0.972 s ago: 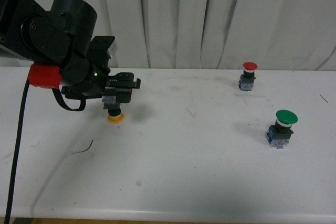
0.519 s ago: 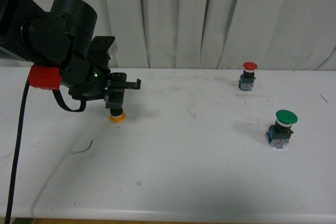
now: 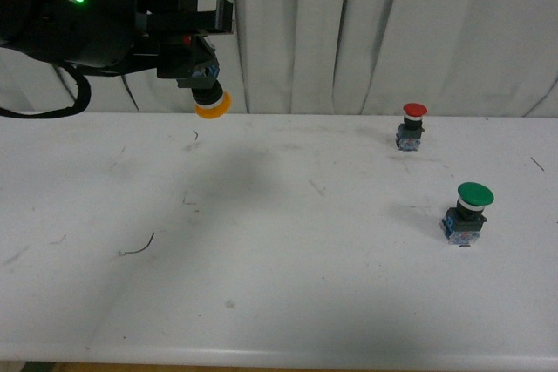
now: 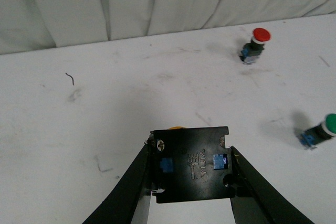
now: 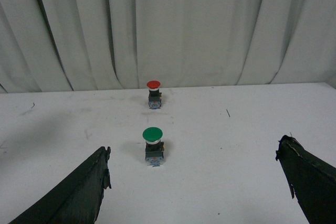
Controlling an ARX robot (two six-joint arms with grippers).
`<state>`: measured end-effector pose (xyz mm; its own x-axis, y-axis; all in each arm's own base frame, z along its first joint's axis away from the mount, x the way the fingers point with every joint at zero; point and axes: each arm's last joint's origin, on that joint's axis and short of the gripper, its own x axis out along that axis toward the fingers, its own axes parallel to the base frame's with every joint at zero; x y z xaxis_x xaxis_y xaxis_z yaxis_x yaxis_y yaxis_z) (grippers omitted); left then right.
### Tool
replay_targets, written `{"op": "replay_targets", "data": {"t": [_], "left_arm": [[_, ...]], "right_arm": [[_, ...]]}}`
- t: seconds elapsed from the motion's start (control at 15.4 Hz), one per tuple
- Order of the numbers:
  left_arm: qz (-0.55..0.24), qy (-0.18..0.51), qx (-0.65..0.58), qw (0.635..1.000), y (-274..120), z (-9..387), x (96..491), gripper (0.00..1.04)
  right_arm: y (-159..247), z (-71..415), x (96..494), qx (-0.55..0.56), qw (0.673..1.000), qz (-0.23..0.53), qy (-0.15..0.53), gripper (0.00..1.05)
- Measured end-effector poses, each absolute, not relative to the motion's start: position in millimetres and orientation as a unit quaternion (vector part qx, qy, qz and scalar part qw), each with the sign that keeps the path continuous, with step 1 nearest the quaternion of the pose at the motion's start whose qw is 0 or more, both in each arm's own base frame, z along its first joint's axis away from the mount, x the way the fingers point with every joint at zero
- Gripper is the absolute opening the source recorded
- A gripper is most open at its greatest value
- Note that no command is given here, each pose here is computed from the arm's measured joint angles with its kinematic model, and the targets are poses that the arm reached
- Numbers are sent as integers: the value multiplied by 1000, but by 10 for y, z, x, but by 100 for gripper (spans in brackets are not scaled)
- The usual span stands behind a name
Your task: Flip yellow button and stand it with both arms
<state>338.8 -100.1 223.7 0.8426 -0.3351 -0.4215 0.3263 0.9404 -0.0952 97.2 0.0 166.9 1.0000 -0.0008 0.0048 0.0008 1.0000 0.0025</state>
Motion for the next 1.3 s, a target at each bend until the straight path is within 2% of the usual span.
{"op": "replay_targets", "data": {"t": [0.19, 0.32, 0.45, 0.58, 0.78, 1.04, 1.3], "left_arm": [[-211, 200, -39, 956, -1070, 2261, 2846, 35], [-245, 184, -86, 948, -1081, 2242, 2663, 35], [-277, 178, -157, 931, -1035, 2158, 2601, 35], [-343, 133, -264, 891, -1008, 2173, 2576, 35], [-378, 109, -366, 843, -1053, 2118, 2623, 35], [-400, 98, -449, 793, -1153, 2054, 2606, 35], [-409, 130, -461, 777, -1291, 1965, 2576, 35]], "right_arm": [[0, 1669, 972, 1, 1000, 0, -2, 98], [0, 1668, 972, 1, 1000, 0, -2, 98], [0, 1669, 972, 1, 1000, 0, -2, 98], [0, 1669, 972, 1, 1000, 0, -2, 98], [0, 1669, 972, 1, 1000, 0, -2, 98], [0, 1669, 972, 1, 1000, 0, -2, 98], [0, 1669, 972, 1, 1000, 0, -2, 98]]}}
